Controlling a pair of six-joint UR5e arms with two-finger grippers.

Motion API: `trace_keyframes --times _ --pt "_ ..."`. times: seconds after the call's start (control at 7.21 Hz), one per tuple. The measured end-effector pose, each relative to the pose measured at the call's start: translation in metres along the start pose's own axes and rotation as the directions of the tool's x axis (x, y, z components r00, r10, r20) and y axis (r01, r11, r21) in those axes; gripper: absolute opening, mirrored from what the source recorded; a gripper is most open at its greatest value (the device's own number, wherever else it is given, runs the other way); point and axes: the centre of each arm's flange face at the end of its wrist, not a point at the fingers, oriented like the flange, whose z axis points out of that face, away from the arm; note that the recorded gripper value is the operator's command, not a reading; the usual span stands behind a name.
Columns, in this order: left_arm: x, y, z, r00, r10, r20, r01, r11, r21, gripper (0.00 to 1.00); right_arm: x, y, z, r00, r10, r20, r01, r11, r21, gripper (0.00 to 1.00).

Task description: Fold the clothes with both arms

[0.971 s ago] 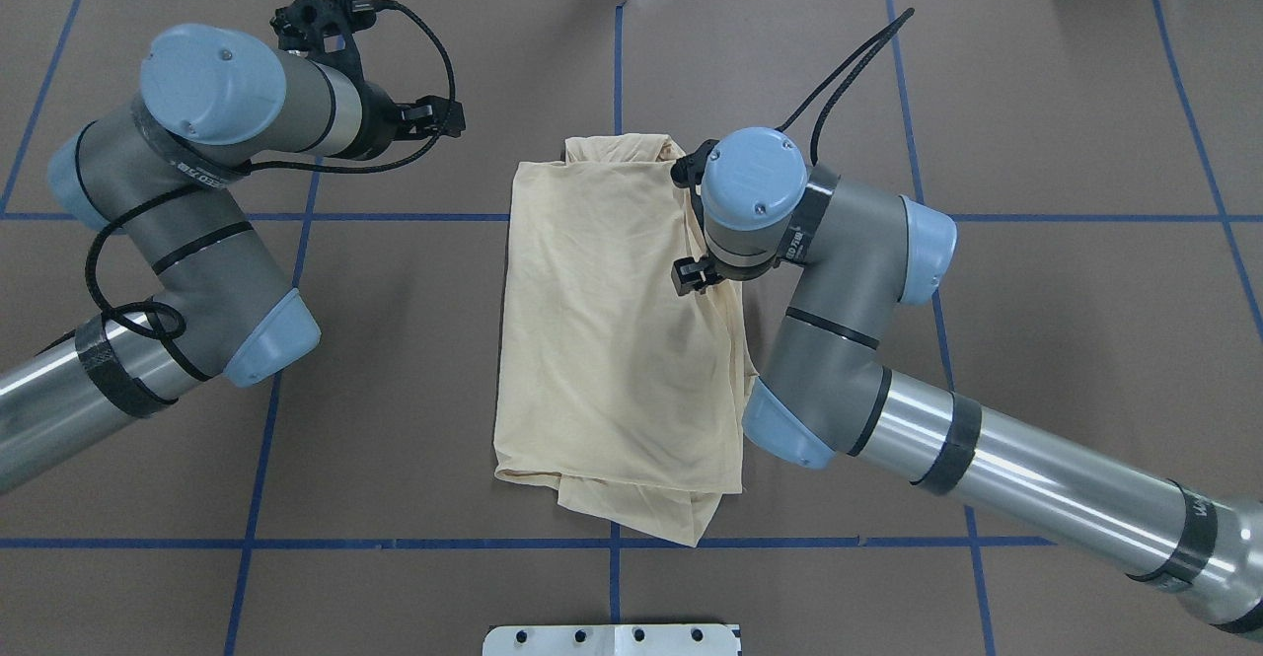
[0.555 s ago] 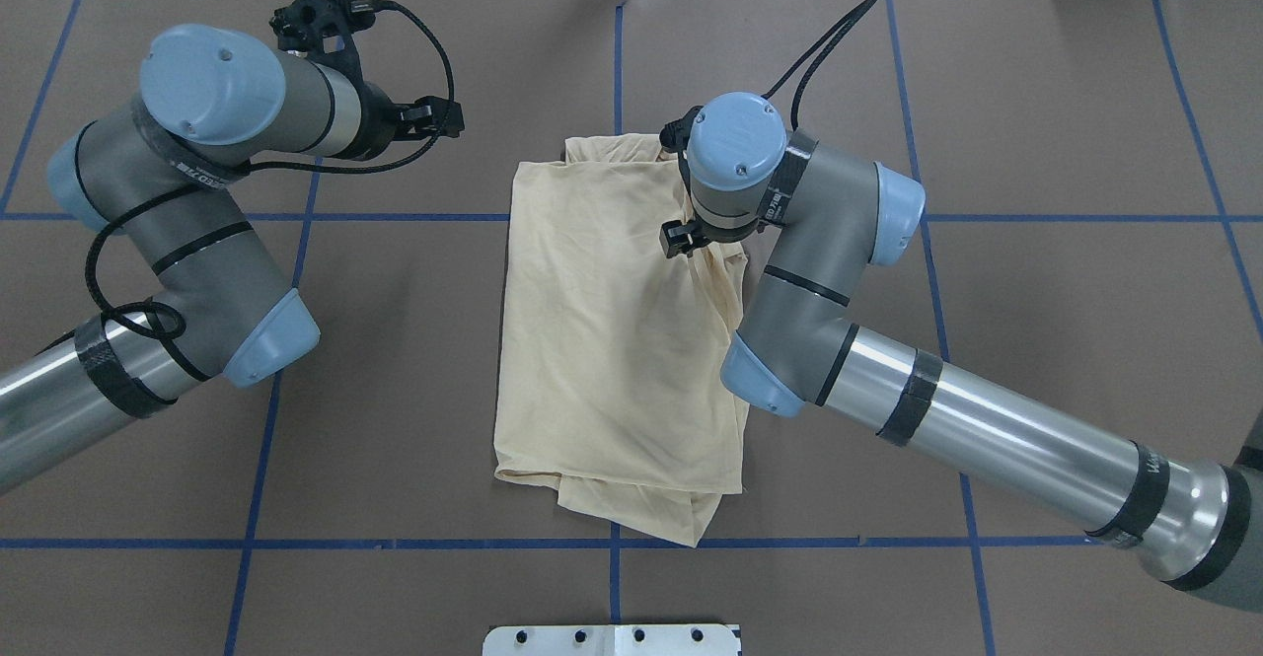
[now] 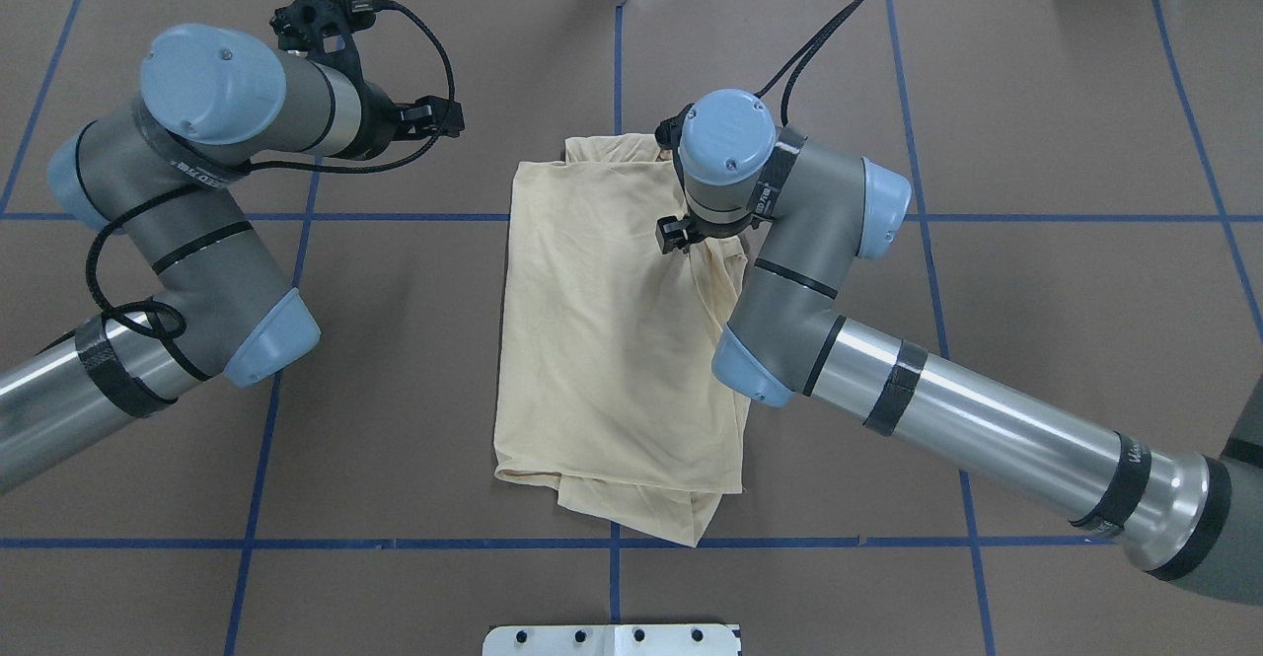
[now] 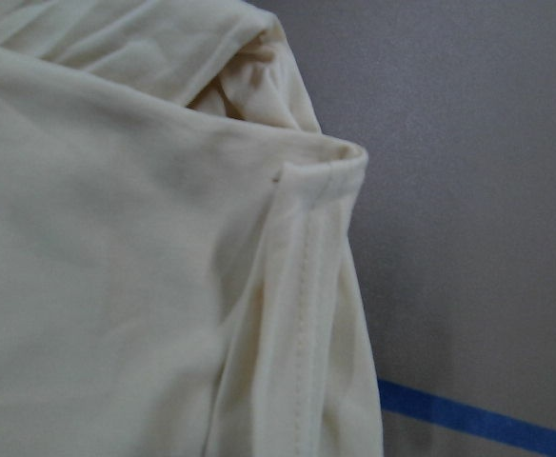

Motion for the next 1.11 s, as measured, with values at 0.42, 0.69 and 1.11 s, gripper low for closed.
trace_keyframes --times 0.42,0.69,1.11 --pt "0.0 0.0 0.0 1.0 -0.001 0.0 0.001 1.0 0.0 1.0 -0.007 -0.004 -0.001 1.0 0.002 0.004 -0.002 1.0 -0.002 1.0" --pt "0.0 0.0 0.0 1.0 -0.001 -0.001 0.001 1.0 0.0 1.0 -0.004 -0.002 0.006 1.0 0.004 -0.006 -0.004 1.0 -0.013 1.0" --pt "0.001 0.0 0.0 1.0 -0.002 -0.002 0.002 1.0 0.001 1.0 0.001 -0.002 0.01 1.0 0.005 -0.011 -0.005 1.0 -0.021 1.0"
